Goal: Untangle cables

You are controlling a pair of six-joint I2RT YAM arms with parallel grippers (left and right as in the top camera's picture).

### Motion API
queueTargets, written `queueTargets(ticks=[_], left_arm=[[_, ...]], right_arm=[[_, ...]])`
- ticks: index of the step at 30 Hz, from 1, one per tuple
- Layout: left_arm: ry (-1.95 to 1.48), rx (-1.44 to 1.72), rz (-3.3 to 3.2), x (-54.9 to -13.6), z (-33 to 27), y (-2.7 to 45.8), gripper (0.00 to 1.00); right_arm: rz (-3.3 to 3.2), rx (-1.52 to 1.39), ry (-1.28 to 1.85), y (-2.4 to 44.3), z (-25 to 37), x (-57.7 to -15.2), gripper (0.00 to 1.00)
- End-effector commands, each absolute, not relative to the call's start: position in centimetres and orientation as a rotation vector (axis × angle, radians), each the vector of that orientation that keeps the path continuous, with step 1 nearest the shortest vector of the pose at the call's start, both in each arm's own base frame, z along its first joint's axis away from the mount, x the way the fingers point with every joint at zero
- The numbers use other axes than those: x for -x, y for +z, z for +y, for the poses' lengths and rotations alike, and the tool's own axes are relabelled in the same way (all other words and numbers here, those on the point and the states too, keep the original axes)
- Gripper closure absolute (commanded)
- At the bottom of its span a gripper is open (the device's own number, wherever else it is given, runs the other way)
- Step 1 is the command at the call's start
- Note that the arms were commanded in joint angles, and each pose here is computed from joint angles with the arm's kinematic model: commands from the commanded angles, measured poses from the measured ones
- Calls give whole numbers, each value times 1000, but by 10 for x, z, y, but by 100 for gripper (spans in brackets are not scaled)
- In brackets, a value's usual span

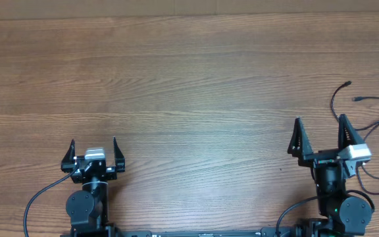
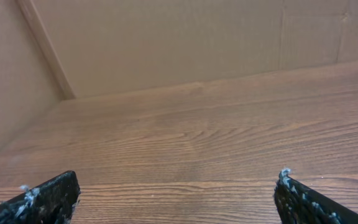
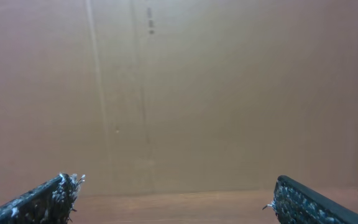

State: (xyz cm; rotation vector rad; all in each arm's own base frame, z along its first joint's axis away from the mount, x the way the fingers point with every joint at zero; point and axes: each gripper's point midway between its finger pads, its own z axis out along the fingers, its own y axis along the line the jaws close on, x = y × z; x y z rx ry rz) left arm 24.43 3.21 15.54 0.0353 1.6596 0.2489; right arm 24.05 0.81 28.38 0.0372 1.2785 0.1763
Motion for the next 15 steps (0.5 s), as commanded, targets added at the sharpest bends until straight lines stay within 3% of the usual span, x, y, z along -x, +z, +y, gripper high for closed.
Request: queueTargets(ticks=[1,15], left_arm=[[227,-34,1650,-244,29,156,0],[227,-34,1650,-244,29,156,0]], right_arm=[[1282,-123,134,274,-4,-242,0],[1301,-137,115,240,-8,-238,0]])
